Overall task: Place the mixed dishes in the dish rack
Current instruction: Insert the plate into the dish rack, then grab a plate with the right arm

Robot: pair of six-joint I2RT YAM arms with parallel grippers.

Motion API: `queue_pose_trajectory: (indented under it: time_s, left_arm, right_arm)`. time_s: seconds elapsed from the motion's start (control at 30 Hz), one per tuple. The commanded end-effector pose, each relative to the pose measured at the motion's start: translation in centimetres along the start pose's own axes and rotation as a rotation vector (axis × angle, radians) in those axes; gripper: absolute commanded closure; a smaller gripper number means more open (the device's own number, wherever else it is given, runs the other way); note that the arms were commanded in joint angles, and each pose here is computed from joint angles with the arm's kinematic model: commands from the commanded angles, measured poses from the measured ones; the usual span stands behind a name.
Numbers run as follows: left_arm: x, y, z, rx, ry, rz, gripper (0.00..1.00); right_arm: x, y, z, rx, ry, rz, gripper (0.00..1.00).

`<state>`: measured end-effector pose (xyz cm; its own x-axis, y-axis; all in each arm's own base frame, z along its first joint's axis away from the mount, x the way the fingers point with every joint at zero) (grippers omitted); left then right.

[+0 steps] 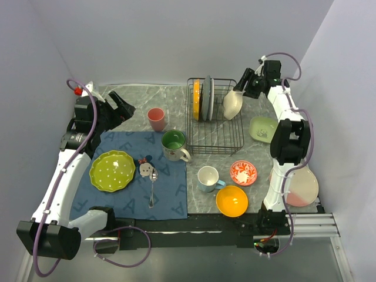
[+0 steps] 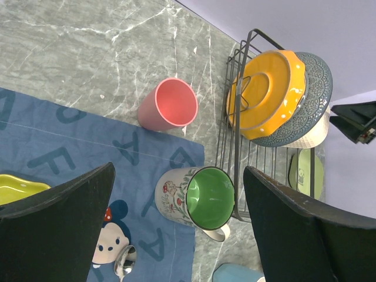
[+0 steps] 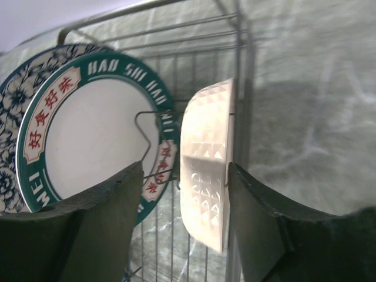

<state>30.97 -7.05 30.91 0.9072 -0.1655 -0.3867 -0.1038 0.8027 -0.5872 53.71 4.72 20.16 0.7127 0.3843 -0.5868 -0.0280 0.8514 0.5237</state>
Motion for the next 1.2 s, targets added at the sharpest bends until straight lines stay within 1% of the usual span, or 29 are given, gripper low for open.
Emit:
queue_pose_trajectory:
  time_s: [0.0, 0.07, 0.1, 0.2, 0.23, 0.3, 0.33, 0.4, 0.43, 0.5, 0.53, 0.73, 0.97, 1.17]
  left_arm:
    - [-0.6, -0.3, 0.8, 0.002, -0.036, -0.018, 0.03]
    - [-0.5, -0.3, 0.8, 0.0, -0.037, -0.018, 0.03]
    - [-0.5, -0.4, 0.8, 0.0, -0.037, -0.021, 0.03]
    - [-0.5, -0.3, 0.7, 0.0, -0.035, -0.021, 0.03]
    - [-0.6, -0.4, 0.7, 0.001, -0.038, -0.022, 0.03]
    - [-0.7, -0.3, 0.8, 0.001, -0.044, -0.019, 0.03]
    - [-0.9, -0.3, 0.8, 0.001, -0.05, -0.021, 0.03]
    - [-0.9, -0.3, 0.8, 0.0, -0.056, -0.022, 0.03]
    - [-1.1, -0.3, 0.9, 0.0, -0.063, -0.025, 0.03]
    - [-1.2, -0.3, 0.8, 0.003, -0.064, -0.026, 0.03]
    - [-1.3, -0.3, 0.9, 0.003, -0.07, -0.025, 0.03]
    - [-1.7, -0.1, 1.1, 0.015, -0.09, -0.02, 0.03]
    - [-2.0, 0.1, 1.0, 0.025, -0.099, -0.013, 0.03]
    - [-2.1, 0.0, 1.2, 0.026, -0.101, -0.013, 0.03]
  right_arm:
    - [-4.4, 0.4, 2.3, -0.05, -0.123, -0.15, 0.29]
    - [-4.8, 0.0, 1.7, -0.05, -0.129, -0.182, 0.27]
    - [-5.8, 0.4, 2.1, -0.053, -0.155, -0.188, 0.27]
    - [-7.5, -0.2, 1.9, -0.031, -0.18, -0.269, 0.27]
    - [-7.9, -1.0, 1.8, -0.02, -0.192, -0.332, 0.28]
    - [-9.0, -1.5, 1.5, 0.011, -0.196, -0.395, 0.29]
    - [-9.1, -2.4, 0.3, 0.027, -0.167, -0.444, 0.29]
    - [-9.9, -3.2, -0.6, 0.048, -0.167, -0.503, 0.29]
    - [-9.6, -4.0, -2.2, 0.058, -0.121, -0.529, 0.3]
    - [-9.5, -4.6, -3.7, 0.075, -0.089, -0.549, 0.3]
    - [-9.1, -5.2, -5.1, 0.085, -0.049, -0.554, 0.3]
    - [-7.6, -7.0, -9.1, 0.115, 0.051, -0.573, 0.32]
    - [-5.6, -8.7, -11.5, 0.119, 0.122, -0.598, 0.34]
    - [-3.3, -9.6, -11.9, 0.128, 0.163, -0.602, 0.35]
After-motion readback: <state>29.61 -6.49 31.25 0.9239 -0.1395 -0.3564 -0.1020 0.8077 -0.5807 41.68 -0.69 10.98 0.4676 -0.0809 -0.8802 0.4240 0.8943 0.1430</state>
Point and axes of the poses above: each gripper's point midway between its finger pads, its own x axis out along the fingers, its own y axis along the line the jaws close on, z = x × y, the point moved 4 cm from there along -x, back along the fingers, and after that the axes turned 1 degree about -x, right-handed, at the moved point
